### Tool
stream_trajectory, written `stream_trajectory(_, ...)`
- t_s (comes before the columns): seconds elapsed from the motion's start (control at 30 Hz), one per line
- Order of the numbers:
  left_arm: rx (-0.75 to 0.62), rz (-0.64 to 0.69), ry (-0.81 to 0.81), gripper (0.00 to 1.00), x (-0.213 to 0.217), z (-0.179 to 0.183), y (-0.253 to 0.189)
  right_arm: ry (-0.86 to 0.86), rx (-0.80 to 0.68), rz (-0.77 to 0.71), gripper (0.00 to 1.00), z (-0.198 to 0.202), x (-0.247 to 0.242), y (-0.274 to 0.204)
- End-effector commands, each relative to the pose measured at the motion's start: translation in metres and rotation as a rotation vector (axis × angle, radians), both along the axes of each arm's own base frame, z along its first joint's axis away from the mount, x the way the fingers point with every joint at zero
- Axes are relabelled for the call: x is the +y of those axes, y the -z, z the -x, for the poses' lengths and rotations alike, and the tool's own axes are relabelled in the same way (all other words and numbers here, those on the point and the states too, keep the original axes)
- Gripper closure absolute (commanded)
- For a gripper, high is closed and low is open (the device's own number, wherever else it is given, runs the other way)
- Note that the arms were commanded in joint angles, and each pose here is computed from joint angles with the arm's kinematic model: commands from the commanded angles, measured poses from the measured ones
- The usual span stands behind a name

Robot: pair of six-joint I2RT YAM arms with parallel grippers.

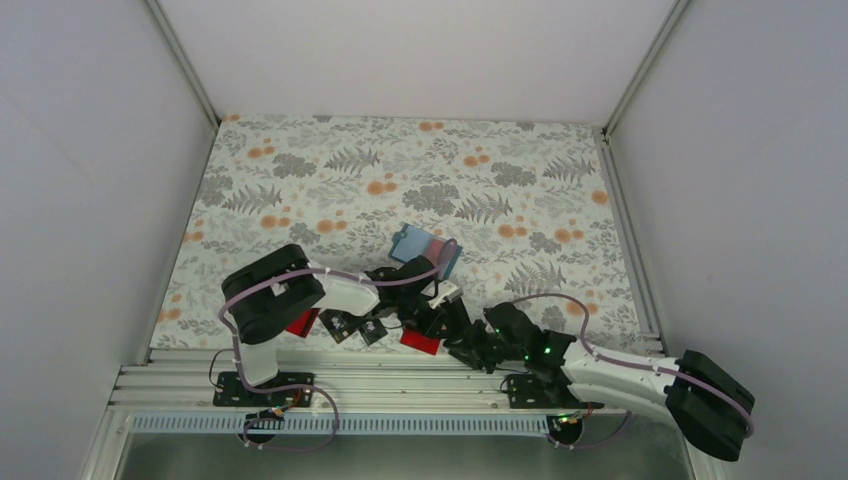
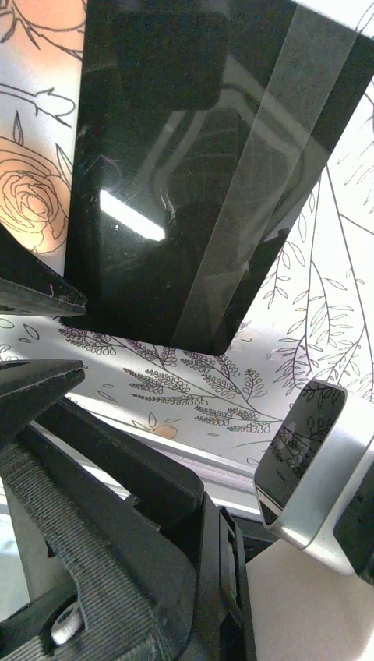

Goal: Put the credit cards into the card holder

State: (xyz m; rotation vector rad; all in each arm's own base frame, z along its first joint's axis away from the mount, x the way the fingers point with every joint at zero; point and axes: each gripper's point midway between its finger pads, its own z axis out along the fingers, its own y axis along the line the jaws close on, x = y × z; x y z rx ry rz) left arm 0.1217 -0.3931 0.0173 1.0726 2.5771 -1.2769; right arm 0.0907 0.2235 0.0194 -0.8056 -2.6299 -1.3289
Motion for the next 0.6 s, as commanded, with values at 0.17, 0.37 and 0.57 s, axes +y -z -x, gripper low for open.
stream_trajectory(0.17,0.079,-0.214,-0.003,0.88,0.039,0.027,0.039,0.055,-0.050,0.047,0.73,-0.014,-0.005,0.005)
stream_trajectory(0.37,-0.052,-0.200,-0.115,0.87,0.044,-0.004,-0.014,-0.057,-0.114,0.083,0.70,-0.018,0.009,-0.011)
stream_trajectory(0.57,-0.143,-0.253,-0.247,0.85,0.071,-0.028,-0.039,-0.158,-0.104,0.069,0.67,-0.009,0.021,-0.016)
